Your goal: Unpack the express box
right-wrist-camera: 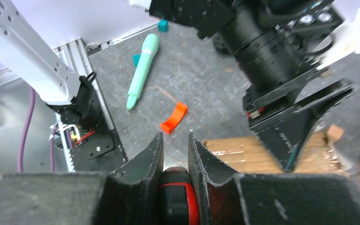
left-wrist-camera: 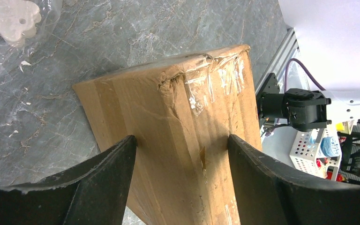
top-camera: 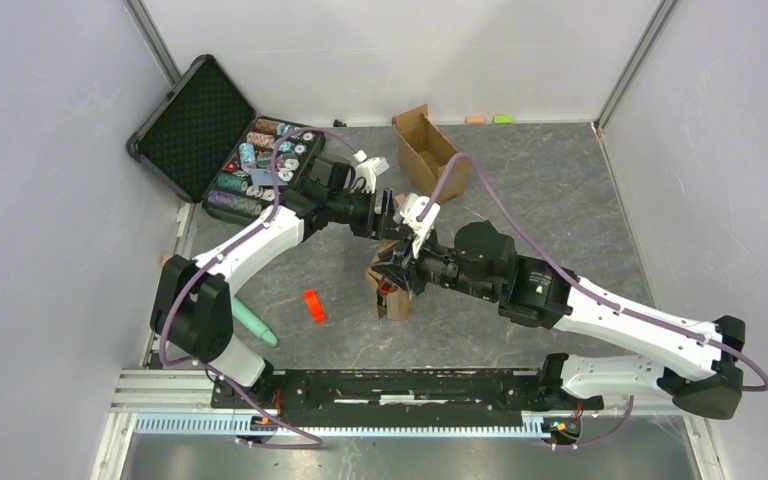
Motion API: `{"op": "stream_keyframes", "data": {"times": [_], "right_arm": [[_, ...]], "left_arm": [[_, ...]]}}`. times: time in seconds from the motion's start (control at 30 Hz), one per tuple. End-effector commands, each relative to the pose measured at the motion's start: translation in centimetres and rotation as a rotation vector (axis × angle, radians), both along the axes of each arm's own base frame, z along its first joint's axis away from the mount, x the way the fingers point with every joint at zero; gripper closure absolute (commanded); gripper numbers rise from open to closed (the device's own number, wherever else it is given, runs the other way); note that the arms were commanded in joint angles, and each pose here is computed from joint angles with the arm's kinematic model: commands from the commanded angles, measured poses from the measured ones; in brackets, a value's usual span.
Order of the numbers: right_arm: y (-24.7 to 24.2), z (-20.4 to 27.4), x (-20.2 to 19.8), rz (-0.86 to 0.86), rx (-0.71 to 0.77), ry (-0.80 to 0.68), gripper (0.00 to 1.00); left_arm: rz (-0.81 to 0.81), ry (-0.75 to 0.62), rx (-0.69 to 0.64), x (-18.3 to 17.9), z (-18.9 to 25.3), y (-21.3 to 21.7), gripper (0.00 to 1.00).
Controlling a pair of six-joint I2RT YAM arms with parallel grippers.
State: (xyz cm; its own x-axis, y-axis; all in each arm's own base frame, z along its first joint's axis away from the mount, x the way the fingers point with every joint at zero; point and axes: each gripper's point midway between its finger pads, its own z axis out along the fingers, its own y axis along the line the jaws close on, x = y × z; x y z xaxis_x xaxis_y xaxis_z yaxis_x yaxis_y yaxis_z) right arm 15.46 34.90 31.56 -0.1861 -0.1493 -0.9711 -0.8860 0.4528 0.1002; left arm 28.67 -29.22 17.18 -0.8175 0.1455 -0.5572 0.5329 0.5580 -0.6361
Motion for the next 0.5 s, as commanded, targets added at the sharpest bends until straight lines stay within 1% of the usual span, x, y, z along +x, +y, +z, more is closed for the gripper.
{"op": "stream_keyframes", "data": {"times": [0.0, 0.13, 0.27, 0.37, 0.47], "right_arm": [[-0.7, 2.6, 1.6, -0.039, -0.012, -0.143, 1.00], [-0.4, 3.6, 2.2, -0.010, 0.021, -0.182, 1.00], [-0.5, 3.6, 3.0, -0.003, 0.024, -0.225, 1.00], [-0.8, 3.8, 3.1, 0.020, 0.053, -0.230, 1.00], [-0.8, 3.1, 3.3, 0.047, 0.059, -0.203, 1.00]], "left_arm": [[-0.013, 0.011, 0.140, 0.0, -4.0, 1.8, 0.24], [-0.022, 0.014, 0.138, -0.2, -4.0, 1.6, 0.24], [-0.022, 0.015, 0.137, -0.2, -4.0, 1.6, 0.25], [-0.026, 0.019, 0.135, -0.3, -4.1, 1.5, 0.25], [-0.027, 0.023, 0.138, -0.3, -4.3, 1.6, 0.25]]}}
